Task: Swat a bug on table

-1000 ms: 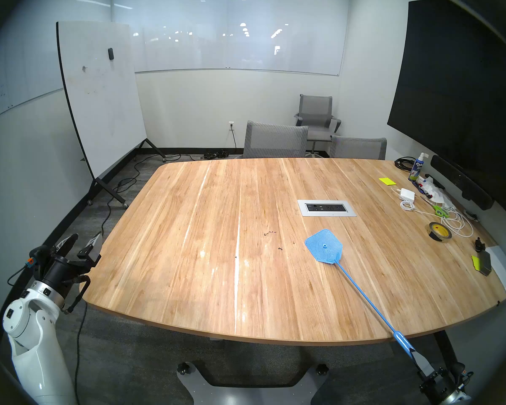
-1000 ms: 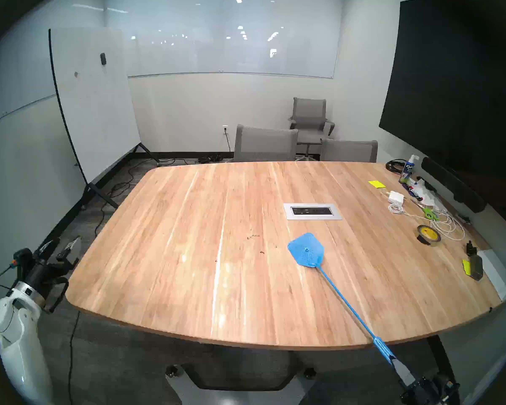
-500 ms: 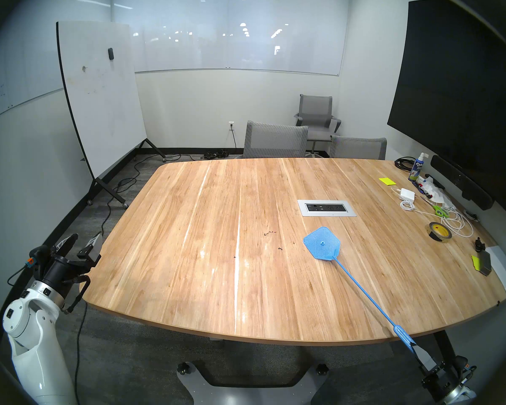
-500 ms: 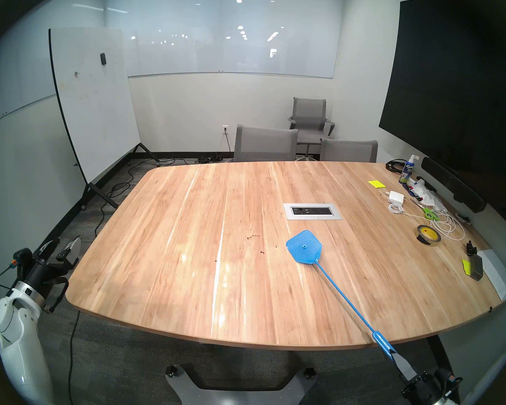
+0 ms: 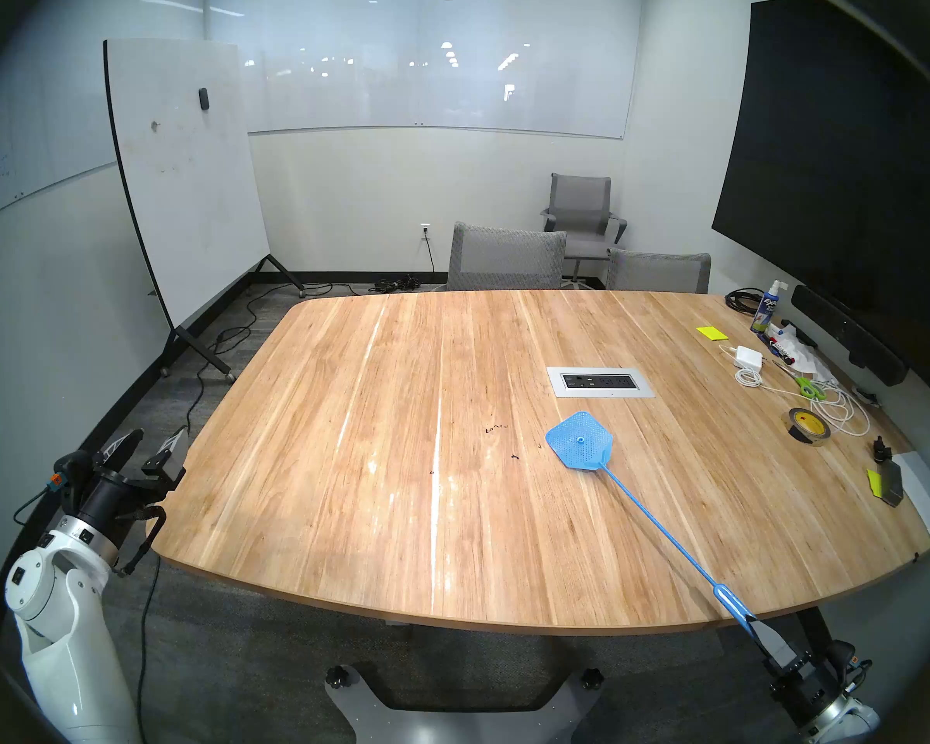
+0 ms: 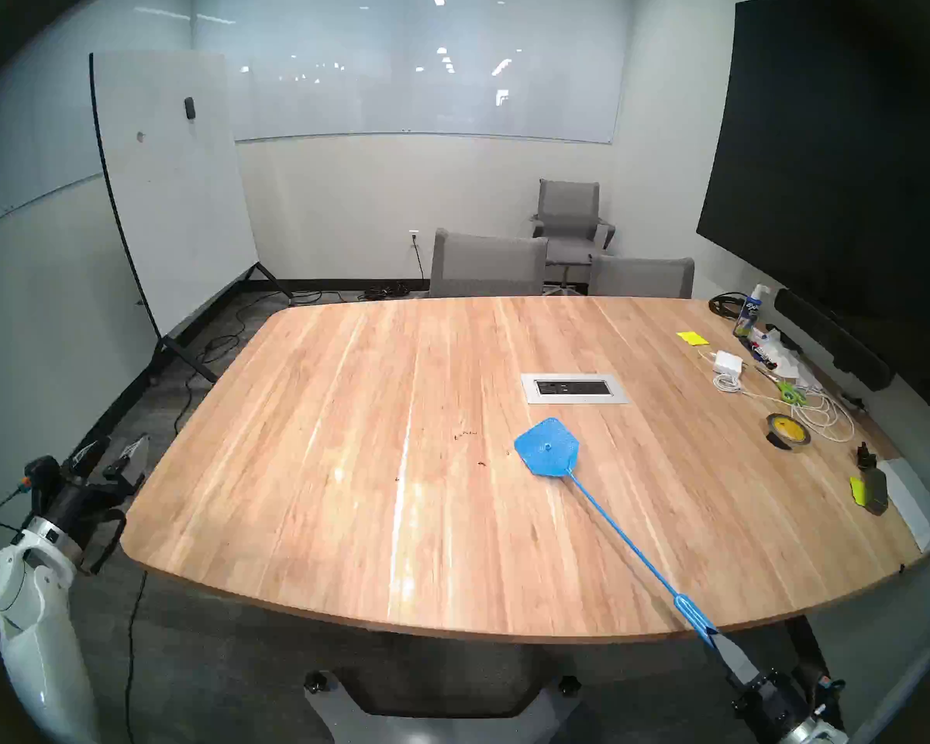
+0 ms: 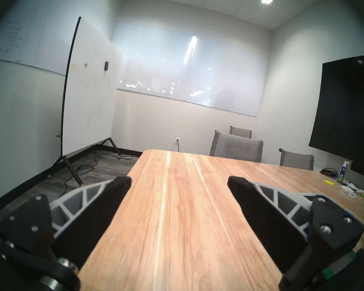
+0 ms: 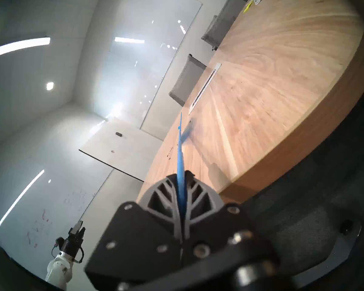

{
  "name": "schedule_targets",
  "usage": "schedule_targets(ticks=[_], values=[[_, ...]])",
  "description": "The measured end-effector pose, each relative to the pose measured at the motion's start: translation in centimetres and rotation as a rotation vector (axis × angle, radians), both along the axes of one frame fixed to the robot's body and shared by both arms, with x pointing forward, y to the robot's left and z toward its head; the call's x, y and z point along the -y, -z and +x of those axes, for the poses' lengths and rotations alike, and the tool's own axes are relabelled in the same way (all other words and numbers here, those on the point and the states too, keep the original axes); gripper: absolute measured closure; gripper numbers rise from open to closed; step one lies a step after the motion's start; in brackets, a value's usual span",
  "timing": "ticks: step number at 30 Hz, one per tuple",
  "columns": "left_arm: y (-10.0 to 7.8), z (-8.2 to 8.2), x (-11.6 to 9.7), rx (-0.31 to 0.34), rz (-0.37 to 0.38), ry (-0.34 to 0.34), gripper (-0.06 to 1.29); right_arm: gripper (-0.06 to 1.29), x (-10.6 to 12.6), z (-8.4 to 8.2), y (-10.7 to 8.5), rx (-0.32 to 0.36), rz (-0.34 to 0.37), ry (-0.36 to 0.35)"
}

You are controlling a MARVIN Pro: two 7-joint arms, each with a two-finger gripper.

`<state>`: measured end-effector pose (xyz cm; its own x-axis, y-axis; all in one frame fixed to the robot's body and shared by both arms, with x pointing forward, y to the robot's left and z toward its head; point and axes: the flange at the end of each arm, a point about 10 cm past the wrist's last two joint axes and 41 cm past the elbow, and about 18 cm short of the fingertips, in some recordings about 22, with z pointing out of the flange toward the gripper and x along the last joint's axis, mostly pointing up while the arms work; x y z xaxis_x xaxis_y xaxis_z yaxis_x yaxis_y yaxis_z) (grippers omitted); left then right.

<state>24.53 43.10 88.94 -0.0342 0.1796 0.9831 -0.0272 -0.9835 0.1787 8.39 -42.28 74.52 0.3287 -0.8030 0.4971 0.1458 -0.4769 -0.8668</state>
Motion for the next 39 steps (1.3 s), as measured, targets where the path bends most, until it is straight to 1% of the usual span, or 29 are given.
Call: schedule_targets(ticks=[11,21,26,30,33,39], values=[[0.0,0.0,0.0,0.000,0.000,0.000,-0.02,1.24,-0.1,1.2,-0.5,-0.029,0.043,0.006],[0.0,0.0,0.0,0.001,0.001,0.000,-0.02,1.24,1.0,1.5,-1.1,-0.051,0.087,0.030],[0.0,0.0,0.0,0.001,0.001,0.001,-0.02,1.24,1.6,1.2,-2.0,-0.041,0.108,0.047],[0.0,0.0,0.0,0.002,0.001,0.001,-0.02,1.24,1.6,1.2,-2.9,-0.024,0.119,0.045],[0.0,0.0,0.0,0.002,0.001,0.002,-0.02,1.24,1.4,1.4,-3.7,-0.010,0.122,0.035],[0.0,0.0,0.0,0.003,0.001,0.001,-0.02,1.24,0.0,2.0,-5.2,0.027,0.144,0.003]])
